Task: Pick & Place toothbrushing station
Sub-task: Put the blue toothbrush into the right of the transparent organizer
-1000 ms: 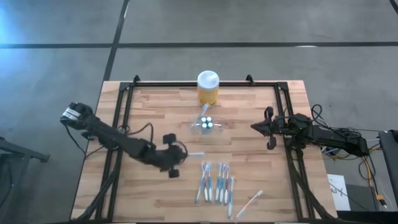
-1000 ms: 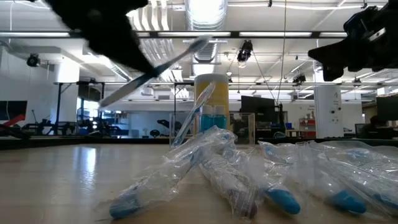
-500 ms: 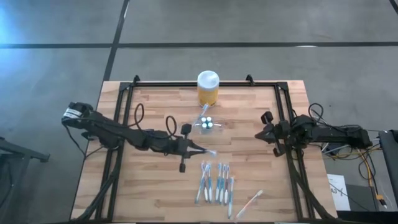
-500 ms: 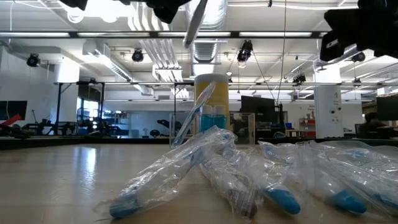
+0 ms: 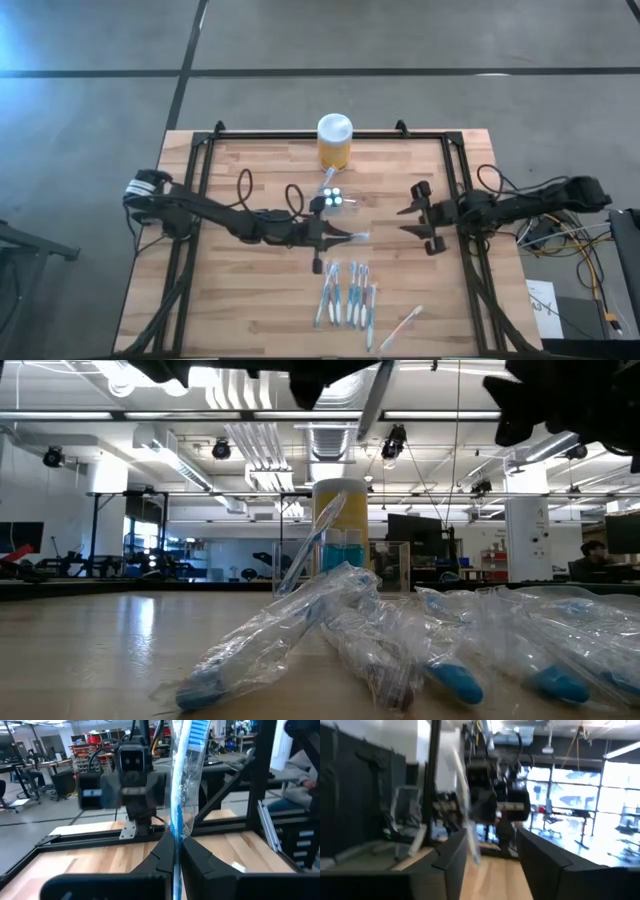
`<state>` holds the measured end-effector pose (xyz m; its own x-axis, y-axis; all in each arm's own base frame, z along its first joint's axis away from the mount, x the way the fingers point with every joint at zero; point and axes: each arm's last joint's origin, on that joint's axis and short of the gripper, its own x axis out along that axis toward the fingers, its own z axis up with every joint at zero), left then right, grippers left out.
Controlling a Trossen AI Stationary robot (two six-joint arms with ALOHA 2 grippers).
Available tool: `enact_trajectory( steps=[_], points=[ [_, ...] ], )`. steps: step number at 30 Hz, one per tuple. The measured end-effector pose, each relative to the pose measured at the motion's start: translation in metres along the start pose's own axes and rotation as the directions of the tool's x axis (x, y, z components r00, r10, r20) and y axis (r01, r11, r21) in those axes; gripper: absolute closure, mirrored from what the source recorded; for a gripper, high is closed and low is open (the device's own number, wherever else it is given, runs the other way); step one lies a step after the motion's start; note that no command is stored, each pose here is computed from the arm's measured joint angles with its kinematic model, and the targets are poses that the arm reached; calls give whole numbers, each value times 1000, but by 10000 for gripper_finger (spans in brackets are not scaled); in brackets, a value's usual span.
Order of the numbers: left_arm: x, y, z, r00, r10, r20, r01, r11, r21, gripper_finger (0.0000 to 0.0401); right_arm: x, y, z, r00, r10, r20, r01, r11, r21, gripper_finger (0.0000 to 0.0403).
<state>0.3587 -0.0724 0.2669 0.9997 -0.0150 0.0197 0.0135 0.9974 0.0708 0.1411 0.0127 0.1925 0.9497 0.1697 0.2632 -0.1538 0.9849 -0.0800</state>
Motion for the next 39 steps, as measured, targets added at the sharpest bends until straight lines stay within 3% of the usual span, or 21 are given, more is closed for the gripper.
enact_trajectory(
  steps=[10,23,31,39],
  points=[
    [33,9,0,999,36,-12,-36,999,-3,387,40,-4,1,996,7,-94,-7,1000,4,182],
    [49,15,-15,996,50,-71,-51,999,-2,387,63,-5,2,990,84,-117,-79,996,48,180],
    [49,16,-15,996,52,-74,-52,999,-6,387,64,-4,0,989,87,-119,-80,995,65,221],
    [49,18,-16,995,56,-79,-57,998,-8,387,64,-4,0,989,88,-119,-81,995,62,326]
  ],
)
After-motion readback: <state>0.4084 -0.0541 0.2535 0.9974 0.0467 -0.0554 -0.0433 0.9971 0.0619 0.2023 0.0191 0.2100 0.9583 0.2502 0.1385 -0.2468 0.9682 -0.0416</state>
